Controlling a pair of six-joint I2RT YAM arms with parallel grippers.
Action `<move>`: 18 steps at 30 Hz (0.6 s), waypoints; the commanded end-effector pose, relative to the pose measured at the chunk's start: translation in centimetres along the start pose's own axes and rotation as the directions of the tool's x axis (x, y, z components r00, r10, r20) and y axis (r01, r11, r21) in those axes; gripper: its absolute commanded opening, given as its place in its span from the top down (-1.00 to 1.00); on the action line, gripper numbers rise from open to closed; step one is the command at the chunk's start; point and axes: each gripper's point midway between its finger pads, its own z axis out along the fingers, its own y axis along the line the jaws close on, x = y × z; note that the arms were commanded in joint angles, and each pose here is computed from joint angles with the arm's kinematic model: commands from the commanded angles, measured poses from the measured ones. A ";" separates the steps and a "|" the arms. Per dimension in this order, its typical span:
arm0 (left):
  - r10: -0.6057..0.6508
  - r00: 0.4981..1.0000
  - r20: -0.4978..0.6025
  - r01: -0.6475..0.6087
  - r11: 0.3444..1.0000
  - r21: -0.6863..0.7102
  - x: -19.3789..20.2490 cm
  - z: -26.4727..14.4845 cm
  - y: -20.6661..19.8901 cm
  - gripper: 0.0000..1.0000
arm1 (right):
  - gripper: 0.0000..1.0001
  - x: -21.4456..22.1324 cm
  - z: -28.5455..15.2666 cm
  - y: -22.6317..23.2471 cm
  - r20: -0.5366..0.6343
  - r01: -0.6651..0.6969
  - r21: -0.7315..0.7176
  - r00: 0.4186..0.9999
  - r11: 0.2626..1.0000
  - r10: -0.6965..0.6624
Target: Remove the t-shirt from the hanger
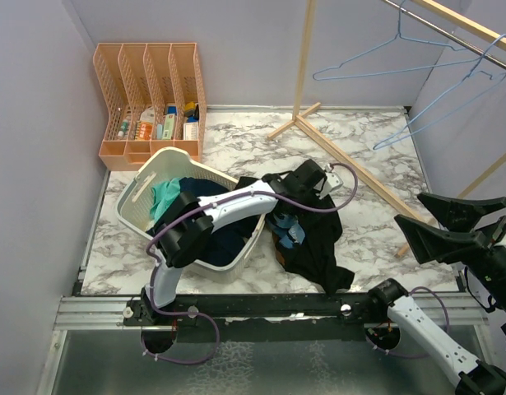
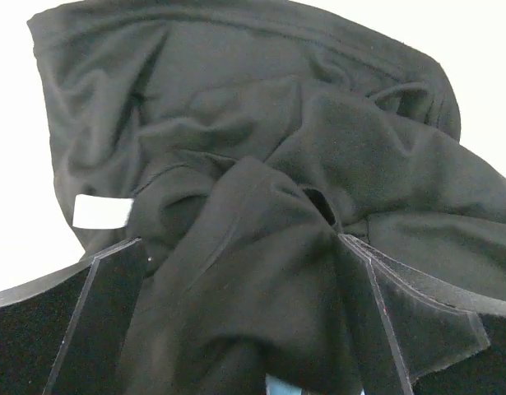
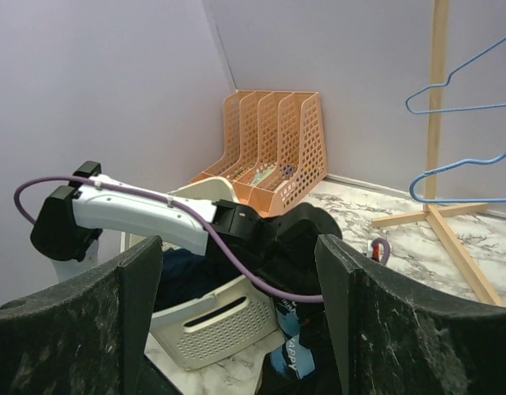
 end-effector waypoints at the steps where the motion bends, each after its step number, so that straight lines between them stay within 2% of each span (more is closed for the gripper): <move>1: -0.011 0.998 -0.064 0.009 0.999 -0.032 1.1 1.5 -0.6 -0.98 | -0.50 0.6 -0.3 0.0 -0.008 0.017 -0.007 1.000 1.000 -0.017; 15: -0.045 0.979 -0.199 0.053 0.998 0.033 6.6 6.2 -2.8 -0.96 | -0.51 1.1 -0.9 -0.8 0.001 0.027 0.033 1.000 0.999 -0.028; 18: -0.036 0.977 -0.209 0.053 0.996 0.074 7.2 6.4 -3.4 -0.62 | -0.51 1.2 -0.9 -1.0 -0.003 0.029 0.041 1.000 0.999 -0.029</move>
